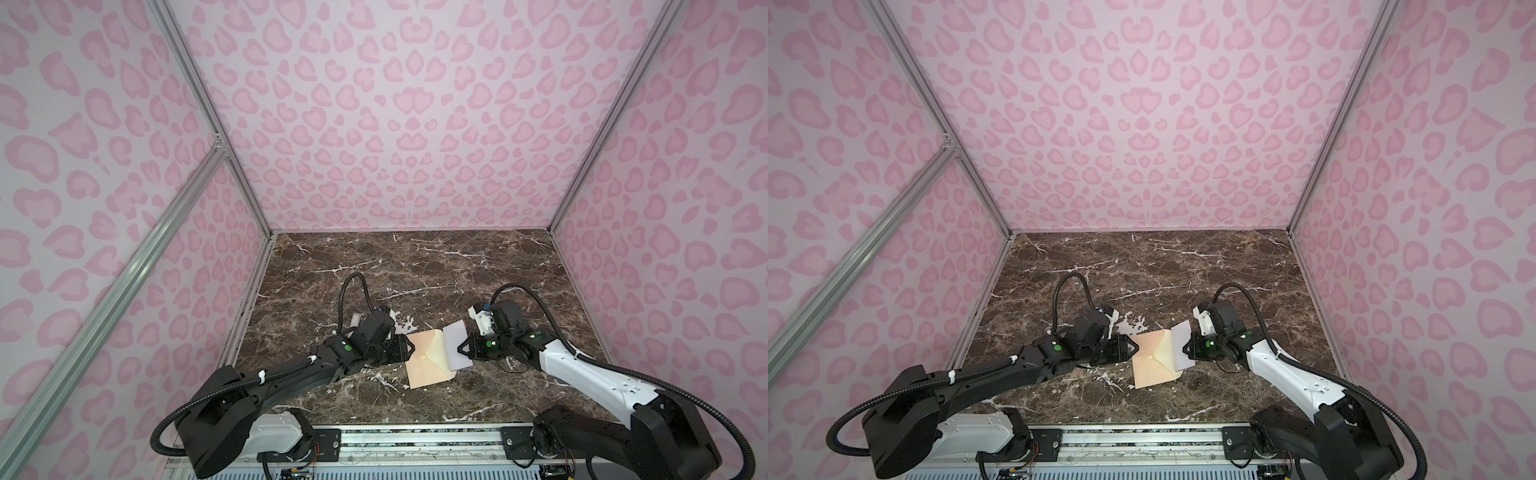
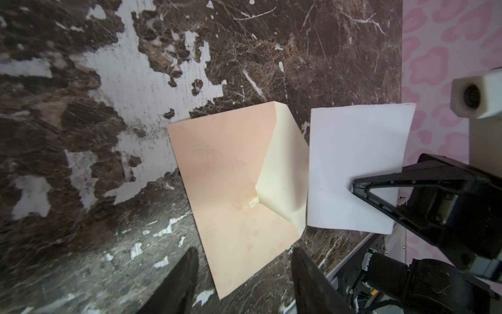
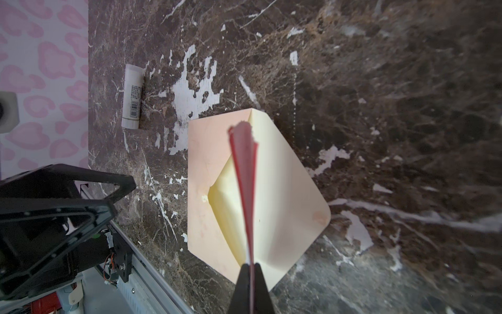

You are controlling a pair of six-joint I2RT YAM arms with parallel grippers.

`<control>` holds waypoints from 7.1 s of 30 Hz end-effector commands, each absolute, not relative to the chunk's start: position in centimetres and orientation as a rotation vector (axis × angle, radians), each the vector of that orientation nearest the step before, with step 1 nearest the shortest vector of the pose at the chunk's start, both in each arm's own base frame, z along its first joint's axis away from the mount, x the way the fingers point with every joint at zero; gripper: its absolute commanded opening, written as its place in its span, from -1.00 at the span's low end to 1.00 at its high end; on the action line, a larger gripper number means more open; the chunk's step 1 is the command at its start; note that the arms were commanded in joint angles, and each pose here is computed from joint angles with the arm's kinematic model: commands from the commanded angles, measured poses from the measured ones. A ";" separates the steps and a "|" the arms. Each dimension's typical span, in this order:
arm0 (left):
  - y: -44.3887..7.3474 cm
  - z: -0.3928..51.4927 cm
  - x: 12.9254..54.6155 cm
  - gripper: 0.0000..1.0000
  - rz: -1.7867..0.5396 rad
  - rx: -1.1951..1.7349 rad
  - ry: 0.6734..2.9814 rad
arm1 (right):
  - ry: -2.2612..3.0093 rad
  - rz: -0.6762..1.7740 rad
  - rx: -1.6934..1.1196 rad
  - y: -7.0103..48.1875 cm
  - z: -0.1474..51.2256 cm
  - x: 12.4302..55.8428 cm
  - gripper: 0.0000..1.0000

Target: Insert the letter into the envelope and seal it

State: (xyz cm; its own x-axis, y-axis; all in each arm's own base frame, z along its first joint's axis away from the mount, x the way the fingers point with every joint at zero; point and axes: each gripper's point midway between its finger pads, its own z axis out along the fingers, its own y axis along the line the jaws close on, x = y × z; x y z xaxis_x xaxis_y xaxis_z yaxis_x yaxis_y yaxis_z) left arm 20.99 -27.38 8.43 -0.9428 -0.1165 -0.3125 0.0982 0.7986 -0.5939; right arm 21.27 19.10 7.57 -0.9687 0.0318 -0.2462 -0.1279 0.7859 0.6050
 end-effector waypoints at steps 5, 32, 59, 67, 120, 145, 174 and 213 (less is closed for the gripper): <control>-28.5 8.6 21.8 0.15 -0.955 -0.034 2.639 | 2.733 1.002 -0.108 19.7 7.4 21.6 -1.00; -27.9 4.9 21.3 0.17 -0.951 -0.011 2.756 | 2.820 1.001 -0.065 19.0 4.6 21.7 -1.00; -28.9 2.8 21.4 0.11 -1.012 0.013 2.800 | 2.776 1.064 -0.051 19.5 4.3 21.7 -0.92; -28.4 2.5 21.6 0.11 -1.010 0.009 2.806 | 2.757 1.097 -0.045 19.8 4.3 21.7 -0.92; -29.2 1.8 21.3 0.07 -1.092 0.016 2.809 | 2.777 1.064 0.021 21.6 1.6 21.2 -0.90; -29.2 2.3 21.2 0.07 -1.095 0.024 2.798 | 2.820 0.874 -0.026 20.5 2.3 20.8 -0.17; -29.6 2.6 21.3 0.07 -1.104 0.033 2.796 | 2.862 0.678 -0.040 20.2 3.5 21.0 0.12; -30.0 2.5 21.3 0.08 -1.126 0.042 2.791 | 2.871 0.689 -0.014 22.8 4.3 20.7 0.17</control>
State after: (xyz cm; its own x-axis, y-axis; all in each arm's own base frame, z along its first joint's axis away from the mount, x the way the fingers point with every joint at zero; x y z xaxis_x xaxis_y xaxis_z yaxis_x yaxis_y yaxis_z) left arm 21.60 -30.53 3.15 -0.9894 -0.0236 -0.1433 0.0866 0.6961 -0.7127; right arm 20.70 23.30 4.06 -0.9826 0.0315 -0.1832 -0.0603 0.8782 0.4745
